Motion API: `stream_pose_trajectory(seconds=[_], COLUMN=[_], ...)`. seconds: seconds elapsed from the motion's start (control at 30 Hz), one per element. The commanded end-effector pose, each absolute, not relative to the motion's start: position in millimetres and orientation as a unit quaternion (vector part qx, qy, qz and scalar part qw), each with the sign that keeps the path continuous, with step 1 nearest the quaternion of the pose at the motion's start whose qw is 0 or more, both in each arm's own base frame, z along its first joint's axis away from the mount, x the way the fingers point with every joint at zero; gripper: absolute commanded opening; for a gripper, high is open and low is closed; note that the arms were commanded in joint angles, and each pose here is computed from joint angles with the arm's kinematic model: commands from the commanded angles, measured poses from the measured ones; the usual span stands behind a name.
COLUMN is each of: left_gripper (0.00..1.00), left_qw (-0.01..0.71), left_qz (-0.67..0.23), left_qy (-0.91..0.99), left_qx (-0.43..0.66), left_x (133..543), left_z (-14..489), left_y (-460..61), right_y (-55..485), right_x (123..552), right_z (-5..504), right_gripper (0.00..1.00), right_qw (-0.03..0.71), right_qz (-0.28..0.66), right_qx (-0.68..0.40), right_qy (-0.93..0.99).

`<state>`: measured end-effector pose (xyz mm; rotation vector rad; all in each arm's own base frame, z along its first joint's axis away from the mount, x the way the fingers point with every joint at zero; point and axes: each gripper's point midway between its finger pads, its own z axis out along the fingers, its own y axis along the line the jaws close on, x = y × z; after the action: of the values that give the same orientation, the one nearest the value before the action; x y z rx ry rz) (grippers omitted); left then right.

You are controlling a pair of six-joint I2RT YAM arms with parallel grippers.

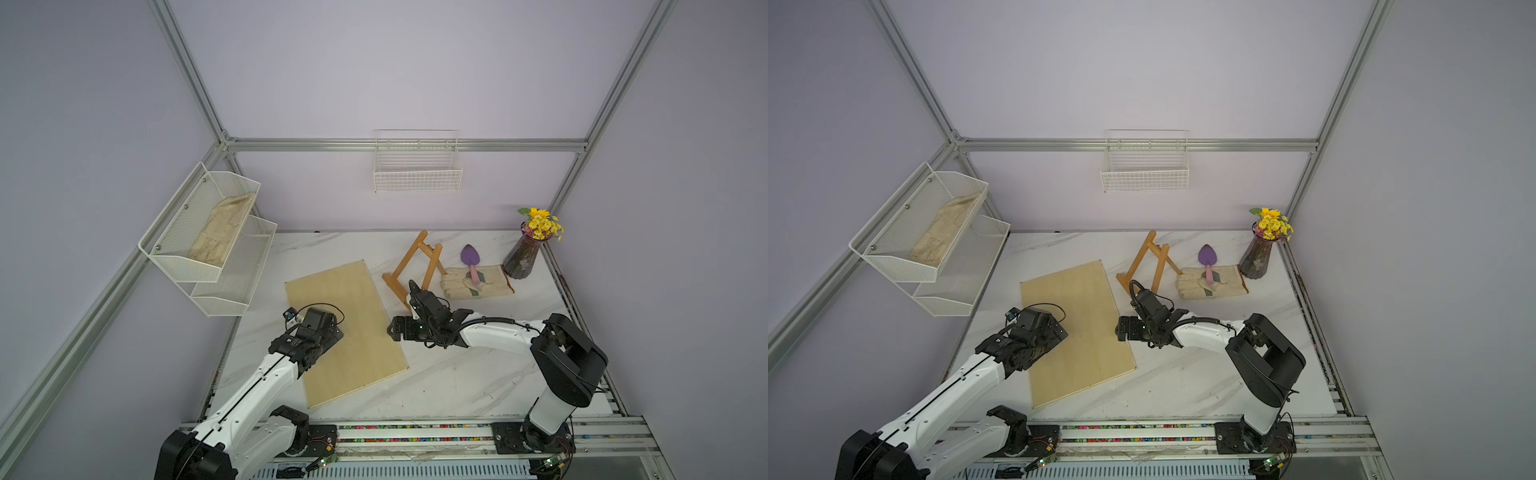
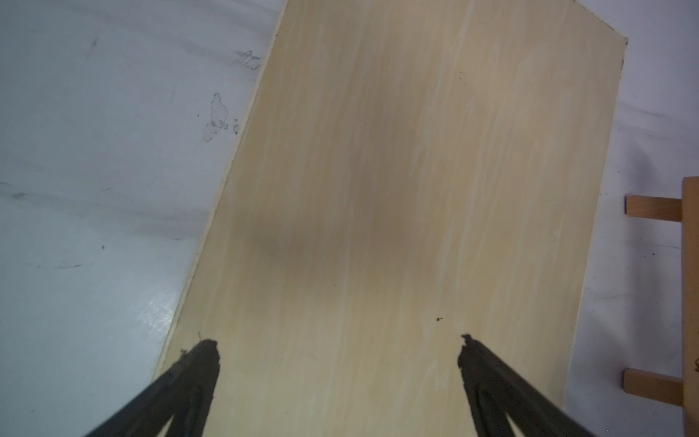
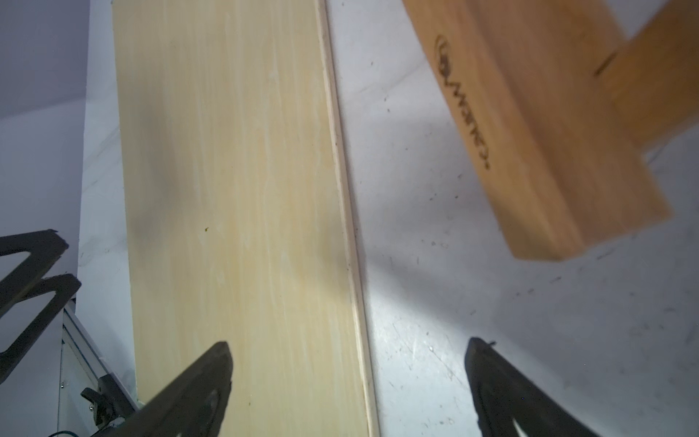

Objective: Assemble the easel
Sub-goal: Adjust the drawing board at the center of the board.

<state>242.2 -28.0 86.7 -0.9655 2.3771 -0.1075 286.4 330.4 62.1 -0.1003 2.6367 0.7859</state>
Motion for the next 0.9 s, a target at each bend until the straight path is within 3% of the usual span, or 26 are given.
stream_pose_trajectory(seconds=[0.0, 0.43, 0.87], left_gripper=[1.0, 1.0, 1.0], left_qw=[0.271, 0.245, 0.198], left_qz=[-0.034, -0.006, -0.038], left_qy=[0.881, 0.859, 0.868], left_qx=[-0.385, -0.449, -0.454], left_x=[235, 220, 213], left_z=[76, 56, 33], left_y=[-21, 12, 1], right_y=[346, 360, 366], right_x=[292, 294, 283], right_z=[67, 29, 5], right_gripper=[0.97, 0.97, 0.97], right_qw=[0.195, 0.166, 0.141], right_qz=[0.301, 0.281, 0.261], right_qx=[-0.024, -0.015, -0.019], right_qy=[0.933, 0.945, 0.955])
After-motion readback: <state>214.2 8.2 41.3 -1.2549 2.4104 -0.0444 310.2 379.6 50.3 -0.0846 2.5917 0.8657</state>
